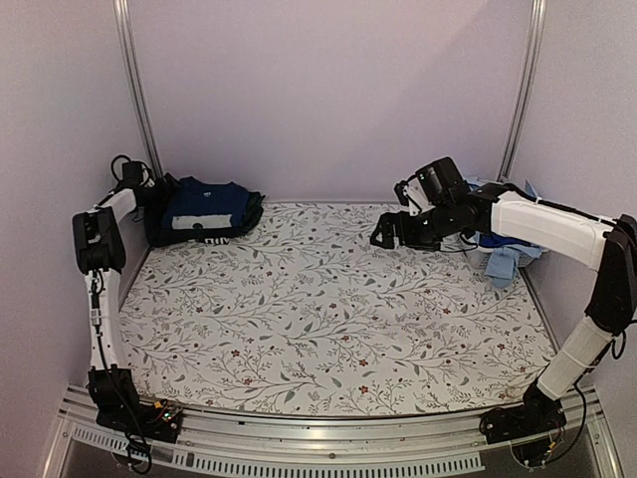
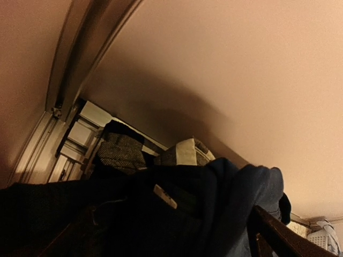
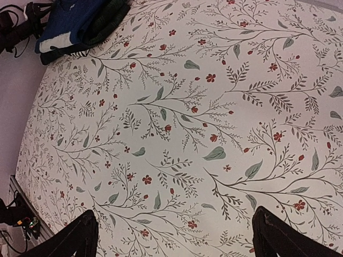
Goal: Fold and stack the mixed laundry pile
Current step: Smooth out the square-folded T-shirt at the corner of the board.
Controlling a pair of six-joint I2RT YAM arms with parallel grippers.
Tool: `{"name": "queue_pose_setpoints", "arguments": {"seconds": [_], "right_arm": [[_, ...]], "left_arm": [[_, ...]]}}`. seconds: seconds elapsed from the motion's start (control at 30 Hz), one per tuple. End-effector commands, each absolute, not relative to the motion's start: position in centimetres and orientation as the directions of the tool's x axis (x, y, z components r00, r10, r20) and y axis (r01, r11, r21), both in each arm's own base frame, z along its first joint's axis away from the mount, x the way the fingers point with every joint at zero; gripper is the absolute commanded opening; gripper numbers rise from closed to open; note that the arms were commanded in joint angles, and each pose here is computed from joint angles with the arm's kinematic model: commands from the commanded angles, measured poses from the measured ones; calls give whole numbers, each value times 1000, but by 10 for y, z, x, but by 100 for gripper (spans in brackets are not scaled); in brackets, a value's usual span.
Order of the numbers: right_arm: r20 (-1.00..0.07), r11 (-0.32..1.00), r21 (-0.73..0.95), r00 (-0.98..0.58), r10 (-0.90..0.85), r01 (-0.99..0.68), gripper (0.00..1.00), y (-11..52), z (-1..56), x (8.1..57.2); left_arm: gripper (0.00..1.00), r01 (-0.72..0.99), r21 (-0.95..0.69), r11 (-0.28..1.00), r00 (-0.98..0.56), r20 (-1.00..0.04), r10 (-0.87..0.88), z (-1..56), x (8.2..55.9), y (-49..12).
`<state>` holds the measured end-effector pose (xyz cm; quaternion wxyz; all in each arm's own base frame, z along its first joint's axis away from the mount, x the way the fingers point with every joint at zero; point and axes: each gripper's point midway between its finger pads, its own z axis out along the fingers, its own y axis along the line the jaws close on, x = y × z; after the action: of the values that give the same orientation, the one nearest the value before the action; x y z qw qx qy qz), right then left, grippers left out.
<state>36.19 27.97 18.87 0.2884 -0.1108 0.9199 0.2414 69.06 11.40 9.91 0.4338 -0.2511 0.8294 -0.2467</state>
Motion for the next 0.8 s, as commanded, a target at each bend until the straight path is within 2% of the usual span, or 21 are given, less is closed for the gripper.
{"name": "queue_pose_setpoints", "arguments": {"seconds": [0.0, 0.43, 0.5, 0.63, 0.77], "right_arm": [[-598, 860, 378, -799, -55, -342, 99, 273, 203, 354], [-598, 877, 350, -799, -61, -329, 99, 262, 208, 346], [-607, 876, 343, -792, -68, -338, 99, 262, 210, 348], [-635, 880, 312, -768, -87, -358, 99, 262, 214, 355], [-661, 877, 295, -743, -100, -381, 99, 262, 218, 363]], "left_arm": [[99, -334, -563, 756, -489, -582, -650, 75, 683, 140], [100, -440, -538, 719, -490, -528, -694, 42, 673, 157], [100, -429, -516, 741, -483, -562, -671, 63, 671, 158], [100, -404, -402, 821, -439, -703, -560, 133, 667, 157], [100, -475, -325, 818, -356, -779, -517, 202, 645, 171]]}}
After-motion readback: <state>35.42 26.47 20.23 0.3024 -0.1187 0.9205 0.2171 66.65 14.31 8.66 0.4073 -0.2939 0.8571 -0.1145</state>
